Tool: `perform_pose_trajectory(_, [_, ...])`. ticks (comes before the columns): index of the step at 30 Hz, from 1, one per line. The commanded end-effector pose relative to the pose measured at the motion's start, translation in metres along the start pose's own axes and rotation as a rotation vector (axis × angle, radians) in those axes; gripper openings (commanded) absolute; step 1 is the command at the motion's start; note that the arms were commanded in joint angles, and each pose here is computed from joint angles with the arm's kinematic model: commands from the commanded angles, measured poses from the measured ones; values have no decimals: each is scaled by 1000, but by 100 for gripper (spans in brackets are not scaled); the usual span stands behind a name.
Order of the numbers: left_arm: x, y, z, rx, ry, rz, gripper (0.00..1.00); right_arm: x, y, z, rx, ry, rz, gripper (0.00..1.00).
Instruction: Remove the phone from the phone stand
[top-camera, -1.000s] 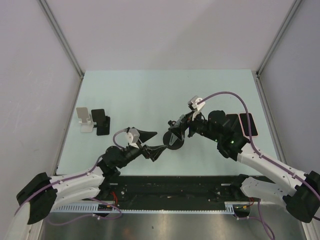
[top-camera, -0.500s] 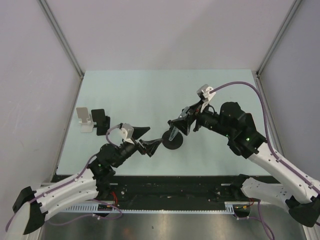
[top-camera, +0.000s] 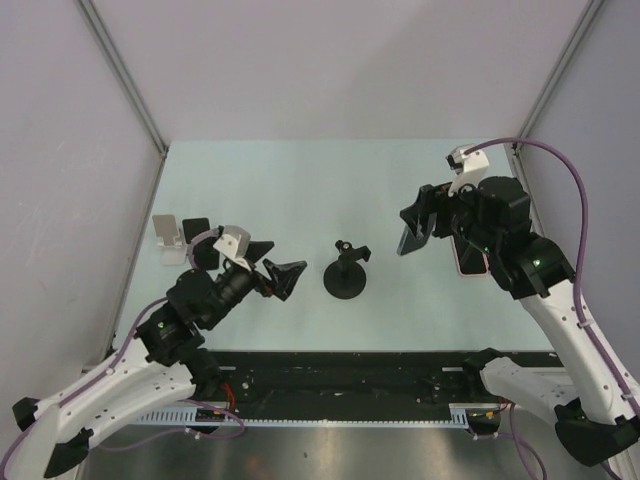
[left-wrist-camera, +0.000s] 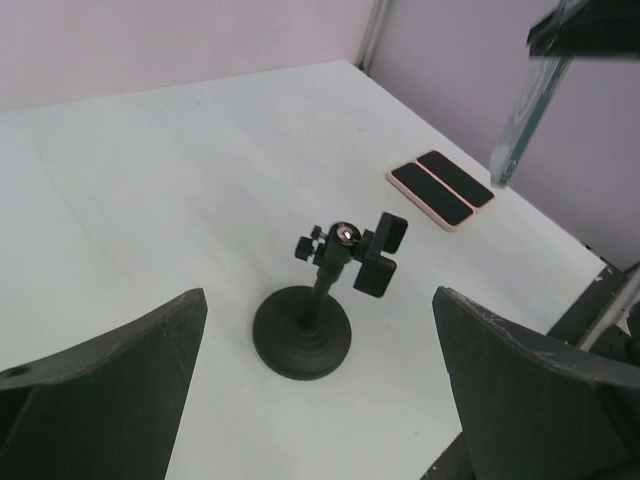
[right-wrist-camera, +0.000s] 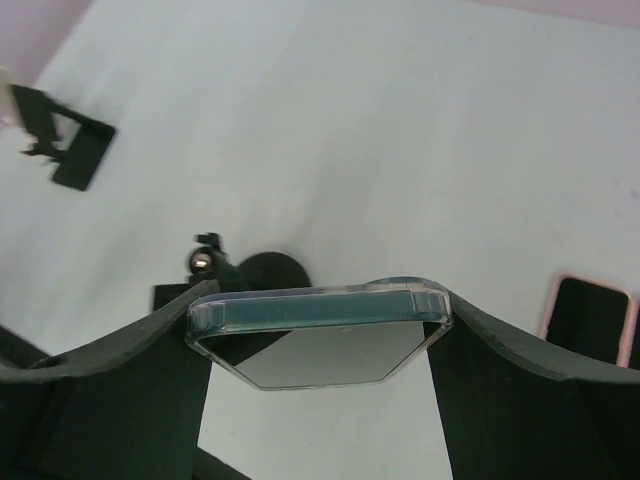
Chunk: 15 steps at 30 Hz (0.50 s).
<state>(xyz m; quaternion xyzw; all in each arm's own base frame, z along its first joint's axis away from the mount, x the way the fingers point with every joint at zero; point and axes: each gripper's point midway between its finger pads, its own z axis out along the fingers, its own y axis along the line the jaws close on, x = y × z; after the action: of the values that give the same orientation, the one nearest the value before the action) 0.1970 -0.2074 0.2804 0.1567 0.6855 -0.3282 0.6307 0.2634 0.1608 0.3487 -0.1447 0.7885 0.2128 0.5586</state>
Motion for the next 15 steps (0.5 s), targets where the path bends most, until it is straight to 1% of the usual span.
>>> perform_pose_trajectory(1, [-23,19,-19,-100,41,61,100,7,-44,2,150,79,14,0])
perform_pose_trajectory(3, [-29,32,-27,-154,60,102,100,16,-61,7,193,120,25,0])
perform_pose_trajectory(6, [-33,50,-37,-232,62,162,100,37,-79,19,245,214,38,0])
perform_pose_trajectory(7, [-33,55,-40,-252,57,180,100,49,-87,26,266,265,39,0])
perform_pose_trajectory(9, [-22,61,-41,-269,77,197,100,61,-91,35,274,319,44,0])
perform_pose_trajectory(11, [-6,68,-41,-290,110,207,100,79,-105,47,331,389,54,0])
perform_pose_trajectory(15, [16,82,-40,-326,166,249,100,111,-116,70,353,512,73,0])
